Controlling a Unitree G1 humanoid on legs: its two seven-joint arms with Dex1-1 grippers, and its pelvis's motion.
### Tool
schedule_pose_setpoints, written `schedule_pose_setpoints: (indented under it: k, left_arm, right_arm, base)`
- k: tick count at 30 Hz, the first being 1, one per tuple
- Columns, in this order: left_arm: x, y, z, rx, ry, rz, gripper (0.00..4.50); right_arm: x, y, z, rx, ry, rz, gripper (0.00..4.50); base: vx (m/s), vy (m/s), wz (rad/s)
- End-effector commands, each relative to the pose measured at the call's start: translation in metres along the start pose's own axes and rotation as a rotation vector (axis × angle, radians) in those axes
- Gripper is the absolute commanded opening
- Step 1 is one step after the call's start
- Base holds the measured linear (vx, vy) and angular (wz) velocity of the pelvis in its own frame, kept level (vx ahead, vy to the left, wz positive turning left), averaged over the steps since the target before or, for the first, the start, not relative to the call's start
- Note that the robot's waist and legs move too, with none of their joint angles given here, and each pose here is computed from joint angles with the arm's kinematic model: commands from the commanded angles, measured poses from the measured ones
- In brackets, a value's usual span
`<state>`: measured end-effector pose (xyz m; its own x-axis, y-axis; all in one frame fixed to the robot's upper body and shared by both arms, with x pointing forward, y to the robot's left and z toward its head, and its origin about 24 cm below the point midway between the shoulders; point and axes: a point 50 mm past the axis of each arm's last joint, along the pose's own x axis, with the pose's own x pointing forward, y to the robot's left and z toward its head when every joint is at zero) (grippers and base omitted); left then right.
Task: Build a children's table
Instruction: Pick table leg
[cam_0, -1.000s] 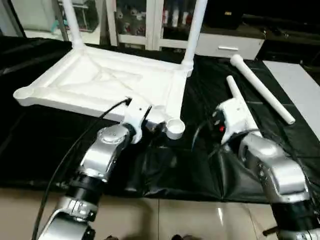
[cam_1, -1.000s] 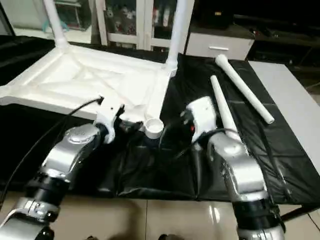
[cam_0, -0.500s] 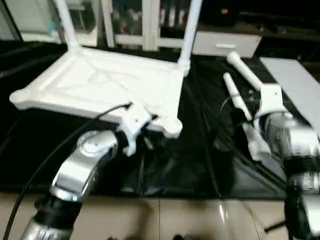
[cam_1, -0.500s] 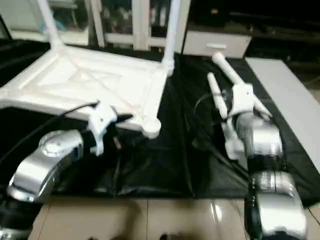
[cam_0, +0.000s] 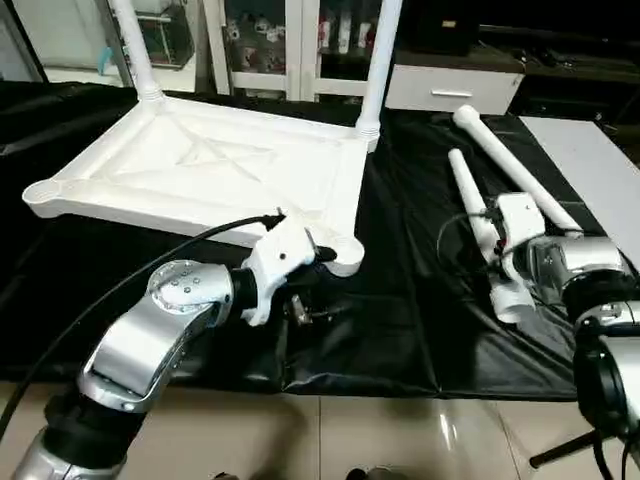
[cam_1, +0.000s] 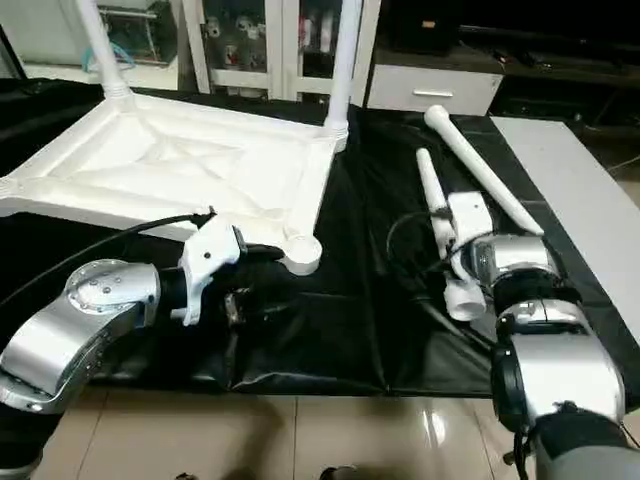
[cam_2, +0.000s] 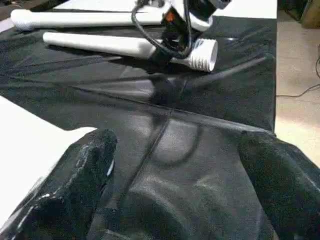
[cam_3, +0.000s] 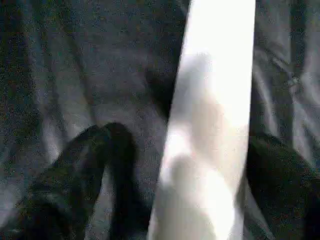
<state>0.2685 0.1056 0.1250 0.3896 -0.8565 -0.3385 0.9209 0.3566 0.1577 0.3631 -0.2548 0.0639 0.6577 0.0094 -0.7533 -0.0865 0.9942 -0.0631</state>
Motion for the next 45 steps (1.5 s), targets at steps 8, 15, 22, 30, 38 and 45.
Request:
schedule_pose_setpoints:
  k: [8, 15, 22, 30, 38, 45]
  left_arm:
    - [-0.001, 0.0, 0.007, 0.031, 0.004, 0.008, 4.5]
    - [-0.001, 0.003, 0.008, 0.041, 0.001, 0.034, 4.5]
    - [-0.003, 0.007, 0.009, 0.029, -0.02, 0.07, 4.5]
    - [0.004, 0.031, 0.026, 0.005, -0.154, 0.254, 4.5]
    - [0.009, 0.049, 0.052, -0.077, -0.303, 0.37, 4.5]
    - [0.009, 0.062, 0.088, -0.372, -0.514, 0.347, 4.5]
  right_arm:
    - [-0.004, -0.01, -0.001, -0.012, 0.032, -0.018, 3.24]
    - [-0.006, -0.014, 0.003, 0.058, -0.02, -0.032, 2.55]
    - [-0.008, -0.017, 0.007, 0.181, -0.107, -0.003, 2.03]
    - [-0.031, 0.002, 0.036, 0.22, -0.566, 0.183, 1.84]
    - [-0.061, 0.034, 0.044, 0.151, -0.802, 0.446, 1.82]
    - [-0.105, 0.074, 0.043, 0.235, -0.999, 0.837, 1.82]
  base:
    - [0.0, 0.0, 0.0]
    - [0.0, 0.0, 0.0]
    - [0.0, 0.0, 0.0]
    - [0.0, 0.0, 0.0]
    - [0.0, 0.0, 0.0]
    - [0.0, 0.0, 0.0]
